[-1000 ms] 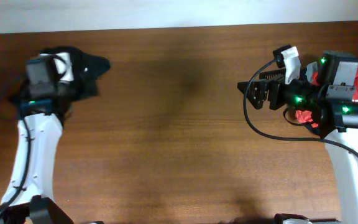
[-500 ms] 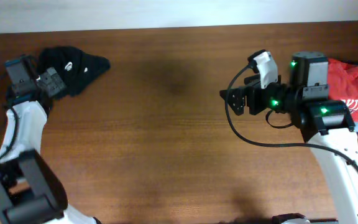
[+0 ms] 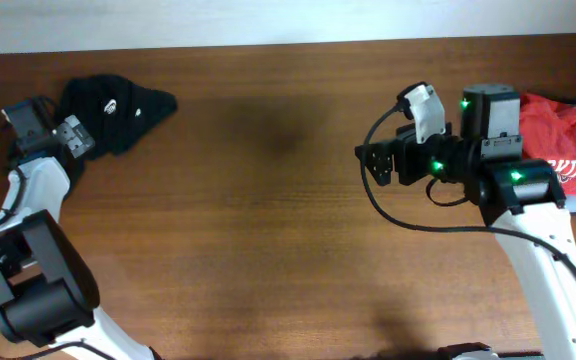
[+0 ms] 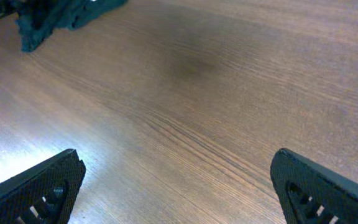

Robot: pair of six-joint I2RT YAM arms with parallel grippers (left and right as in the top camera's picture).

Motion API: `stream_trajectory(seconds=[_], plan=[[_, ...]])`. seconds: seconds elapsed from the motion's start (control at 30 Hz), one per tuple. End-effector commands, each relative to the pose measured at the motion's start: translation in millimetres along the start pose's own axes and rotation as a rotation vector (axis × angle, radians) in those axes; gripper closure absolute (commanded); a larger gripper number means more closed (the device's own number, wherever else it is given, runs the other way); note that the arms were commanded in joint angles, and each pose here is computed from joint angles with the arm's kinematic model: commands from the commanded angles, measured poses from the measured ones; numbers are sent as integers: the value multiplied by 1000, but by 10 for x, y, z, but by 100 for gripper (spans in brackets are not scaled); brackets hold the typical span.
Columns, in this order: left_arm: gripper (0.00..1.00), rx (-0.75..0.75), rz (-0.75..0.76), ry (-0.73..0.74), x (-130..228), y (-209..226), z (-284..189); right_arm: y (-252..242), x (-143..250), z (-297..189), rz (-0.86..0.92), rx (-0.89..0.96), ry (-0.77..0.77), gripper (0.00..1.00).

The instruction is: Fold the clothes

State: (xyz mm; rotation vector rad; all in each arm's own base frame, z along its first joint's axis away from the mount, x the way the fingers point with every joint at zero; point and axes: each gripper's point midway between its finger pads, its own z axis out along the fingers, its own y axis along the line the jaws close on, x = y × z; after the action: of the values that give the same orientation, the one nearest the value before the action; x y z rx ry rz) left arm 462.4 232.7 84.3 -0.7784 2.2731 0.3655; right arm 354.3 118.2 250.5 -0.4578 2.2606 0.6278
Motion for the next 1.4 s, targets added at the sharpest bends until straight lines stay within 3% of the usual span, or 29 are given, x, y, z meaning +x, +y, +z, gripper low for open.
stream_trajectory(seconds=[0.0, 0.2, 0.33, 0.47, 0.57, 0.67, 0.7, 0.83, 1.0, 1.17, 1.37], plan=[[9, -41, 12, 38, 107, 90, 137, -76, 2, 117, 2, 17, 27, 1], [11, -55, 15, 51, 160, 116, 189, -165, 128, 309, 37, 4, 85, 1], [26, -56, 17, 62, 205, 113, 222, -181, 165, 363, 47, -5, 101, 1], [46, -64, 27, 103, 330, 128, 267, -182, 161, 363, 46, -4, 100, 1], [76, -65, 29, 109, 352, 129, 277, -180, 162, 362, 46, -5, 100, 1], [96, -63, 25, 96, 317, 124, 280, -182, 161, 363, 46, -4, 100, 1], [99, -63, 24, 92, 307, 122, 281, -181, 158, 362, 45, -4, 99, 1], [99, -55, 14, 53, 140, 98, 246, -182, 153, 363, 44, -4, 97, 1], [99, 24, -85, -98, -714, -10, -340, -177, 106, 367, 34, -9, 78, 1], [99, 200, -95, -224, -1458, -232, -1257, -118, 68, 368, 28, -45, 62, 1], [99, 336, -75, -376, -1962, -406, -2547, 4, 13, 347, 22, -113, 42, 2]])
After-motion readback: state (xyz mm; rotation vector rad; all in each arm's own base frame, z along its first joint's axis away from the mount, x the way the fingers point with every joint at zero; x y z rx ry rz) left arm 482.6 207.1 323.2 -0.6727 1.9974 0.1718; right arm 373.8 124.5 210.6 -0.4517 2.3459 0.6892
